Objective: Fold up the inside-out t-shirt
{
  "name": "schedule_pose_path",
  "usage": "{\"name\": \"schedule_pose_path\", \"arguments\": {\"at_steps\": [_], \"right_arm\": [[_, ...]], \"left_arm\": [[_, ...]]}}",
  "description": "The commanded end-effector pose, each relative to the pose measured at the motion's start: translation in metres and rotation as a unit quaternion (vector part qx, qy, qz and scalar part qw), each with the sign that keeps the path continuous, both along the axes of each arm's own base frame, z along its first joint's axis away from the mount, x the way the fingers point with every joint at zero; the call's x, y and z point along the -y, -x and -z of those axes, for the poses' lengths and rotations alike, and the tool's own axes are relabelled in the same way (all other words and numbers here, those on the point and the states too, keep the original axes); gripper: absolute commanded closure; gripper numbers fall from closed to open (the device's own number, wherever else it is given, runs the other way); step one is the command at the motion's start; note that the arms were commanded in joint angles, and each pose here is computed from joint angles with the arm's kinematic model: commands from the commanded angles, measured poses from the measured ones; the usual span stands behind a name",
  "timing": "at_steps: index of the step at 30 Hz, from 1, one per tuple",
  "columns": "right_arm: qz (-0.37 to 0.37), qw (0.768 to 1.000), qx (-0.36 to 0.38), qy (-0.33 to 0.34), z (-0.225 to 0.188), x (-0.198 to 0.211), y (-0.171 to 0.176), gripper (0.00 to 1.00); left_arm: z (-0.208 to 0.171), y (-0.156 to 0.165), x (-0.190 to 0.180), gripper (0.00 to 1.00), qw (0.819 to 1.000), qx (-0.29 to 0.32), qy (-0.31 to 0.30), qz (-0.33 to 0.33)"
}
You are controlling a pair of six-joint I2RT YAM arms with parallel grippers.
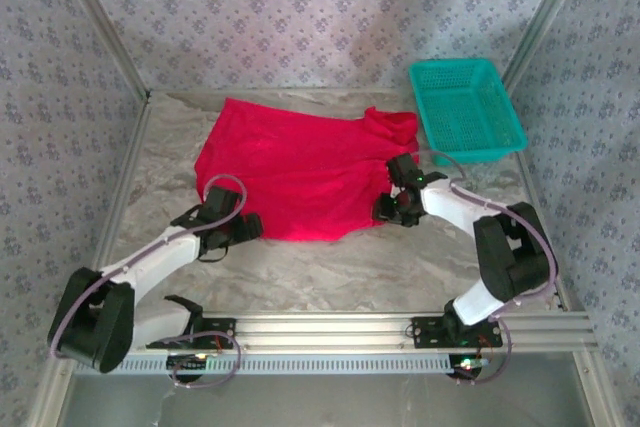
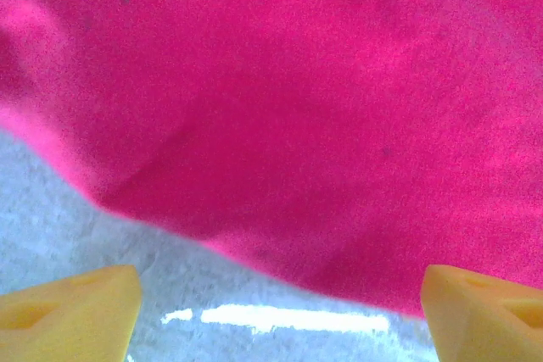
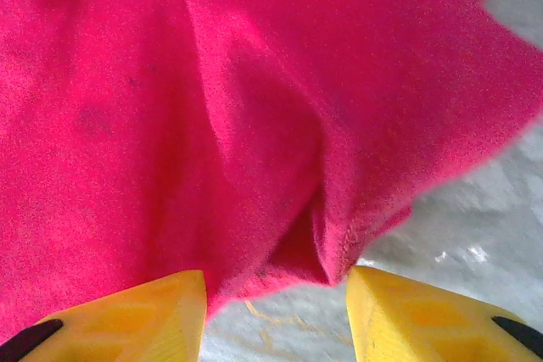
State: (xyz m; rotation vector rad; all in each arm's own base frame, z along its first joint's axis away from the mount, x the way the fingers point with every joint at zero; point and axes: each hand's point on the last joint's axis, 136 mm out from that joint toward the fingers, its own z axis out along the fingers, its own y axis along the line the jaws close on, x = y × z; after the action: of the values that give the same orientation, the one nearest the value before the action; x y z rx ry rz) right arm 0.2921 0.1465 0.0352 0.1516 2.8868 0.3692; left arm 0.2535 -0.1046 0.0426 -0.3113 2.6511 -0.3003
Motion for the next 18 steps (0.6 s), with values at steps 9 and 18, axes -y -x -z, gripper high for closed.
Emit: {"name": "schedule_pose_path", "arguments": {"at_steps": [9,18], "right_arm": [[0.001,1.000,0.000,0.009,0.002,-0.005,-0.017,0.88],[-0.047,0.999,0.014,0.013,-0.053,0.000,0.006,1.00]], "left_arm": [[0.023,-0.044,0.003,0.62,1.000,-0.026,-0.015,-0.007],[-0.039,-0.037,-0.027,1.00,0.998,0.003,-0.058,-0.017]]}}
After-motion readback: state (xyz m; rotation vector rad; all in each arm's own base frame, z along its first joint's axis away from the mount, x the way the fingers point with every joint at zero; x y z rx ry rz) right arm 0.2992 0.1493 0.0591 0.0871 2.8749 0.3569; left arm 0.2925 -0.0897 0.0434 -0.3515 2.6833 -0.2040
